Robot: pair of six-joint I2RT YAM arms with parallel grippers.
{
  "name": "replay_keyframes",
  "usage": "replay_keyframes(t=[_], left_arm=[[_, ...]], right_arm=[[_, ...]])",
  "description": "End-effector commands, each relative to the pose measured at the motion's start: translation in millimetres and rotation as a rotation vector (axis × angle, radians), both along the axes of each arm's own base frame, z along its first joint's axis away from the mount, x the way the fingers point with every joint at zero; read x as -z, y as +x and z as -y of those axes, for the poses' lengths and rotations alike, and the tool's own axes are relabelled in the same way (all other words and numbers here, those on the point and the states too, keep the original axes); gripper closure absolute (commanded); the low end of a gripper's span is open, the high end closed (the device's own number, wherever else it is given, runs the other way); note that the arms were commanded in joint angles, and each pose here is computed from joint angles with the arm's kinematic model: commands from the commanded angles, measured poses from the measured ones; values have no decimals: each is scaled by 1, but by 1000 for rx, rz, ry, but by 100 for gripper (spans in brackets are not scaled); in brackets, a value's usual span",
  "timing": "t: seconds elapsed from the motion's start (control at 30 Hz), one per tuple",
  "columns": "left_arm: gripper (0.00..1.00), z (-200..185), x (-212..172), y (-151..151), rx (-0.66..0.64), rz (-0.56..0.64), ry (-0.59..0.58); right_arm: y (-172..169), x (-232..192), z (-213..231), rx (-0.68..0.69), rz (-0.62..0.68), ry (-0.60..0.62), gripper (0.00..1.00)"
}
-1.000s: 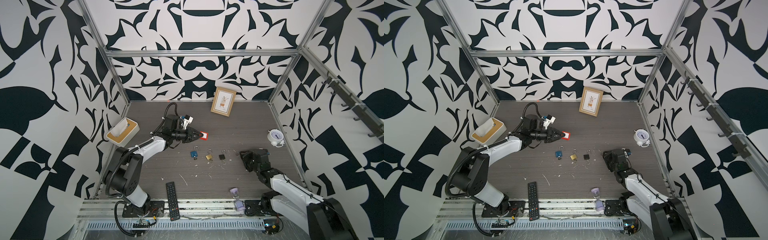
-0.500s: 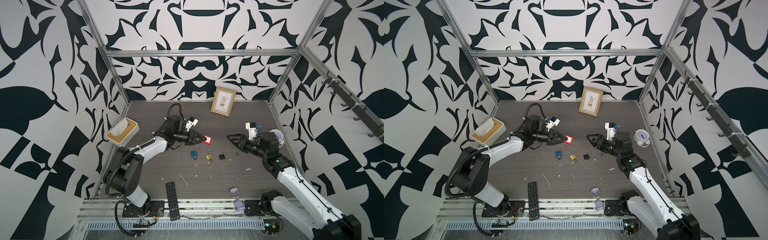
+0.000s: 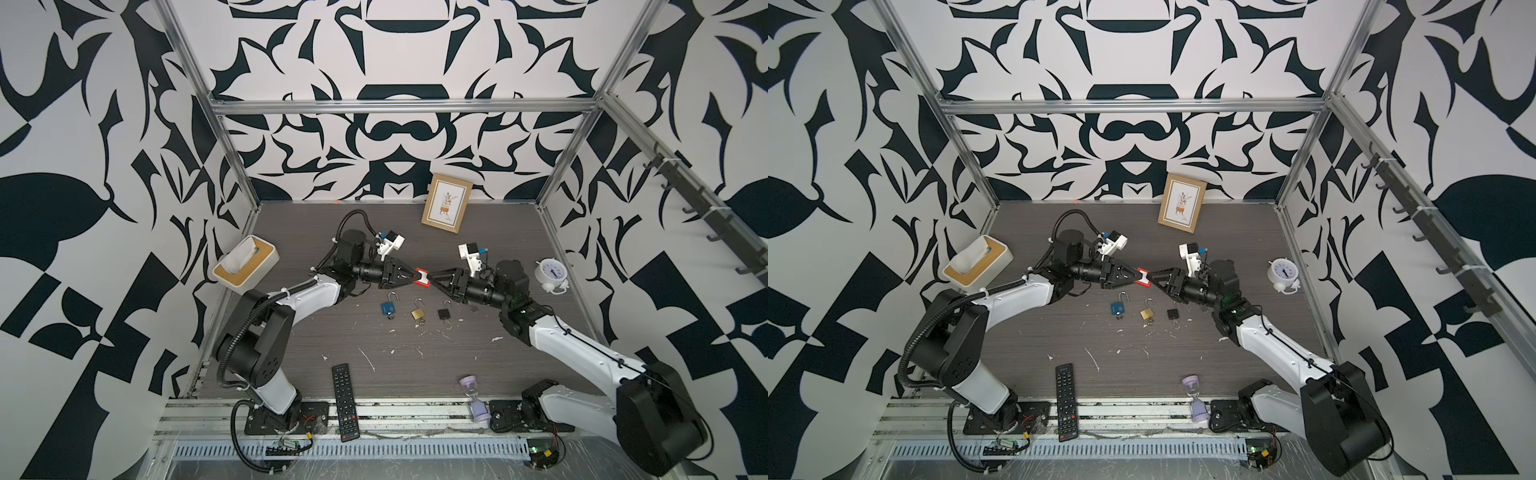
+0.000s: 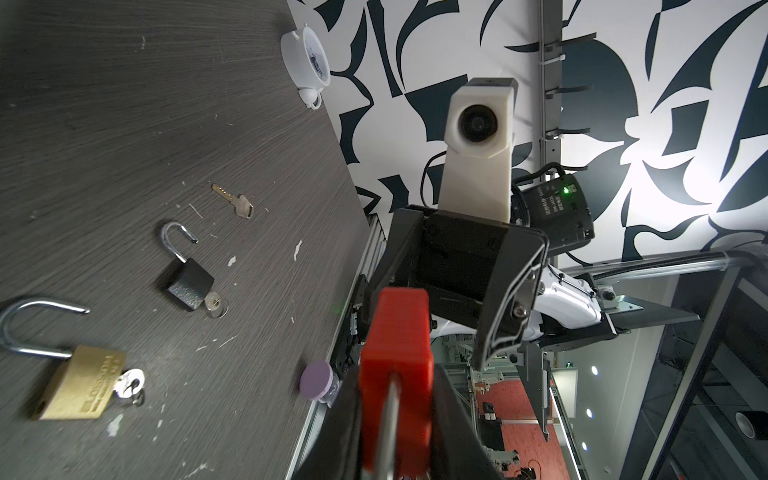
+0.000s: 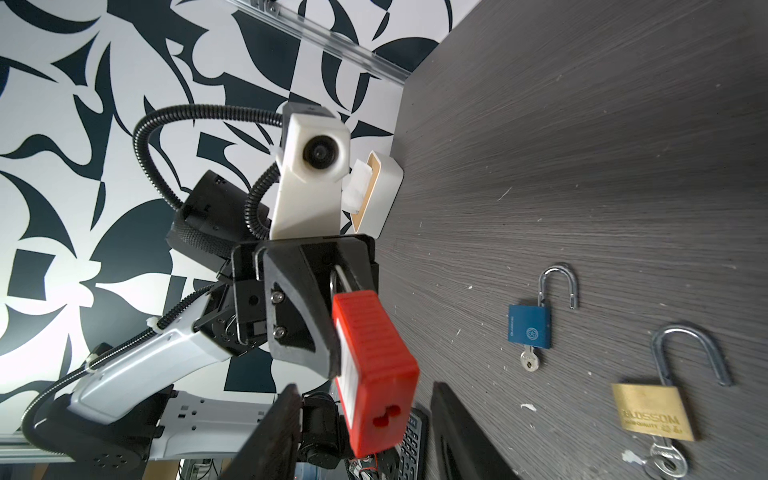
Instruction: Lock with the key
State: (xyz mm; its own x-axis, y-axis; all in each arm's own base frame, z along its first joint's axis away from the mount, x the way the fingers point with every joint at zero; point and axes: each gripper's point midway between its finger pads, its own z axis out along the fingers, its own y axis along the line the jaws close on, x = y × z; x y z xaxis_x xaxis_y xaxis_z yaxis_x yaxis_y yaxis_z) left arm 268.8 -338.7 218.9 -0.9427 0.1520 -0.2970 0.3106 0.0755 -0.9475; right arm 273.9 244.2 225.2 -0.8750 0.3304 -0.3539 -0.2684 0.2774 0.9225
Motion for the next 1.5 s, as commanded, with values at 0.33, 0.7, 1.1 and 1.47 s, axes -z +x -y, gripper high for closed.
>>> replay_keyframes(t=[0.33,0.7,1.1,1.47], left_arm=[[100,4,-6,-3,37,-7,-81],[100,4,-5,-3,39,-15,-78],[1,-68,32,51,-456,155,436],[1,-76,21,28,-409,114,271]], right_arm=[[11,-33,-13,-17,91,87,63],[16,-32,-17,-19,71,132,96],[49,42,78,463,-101,-115,100],[68,94,132,768,-174,-171,100]])
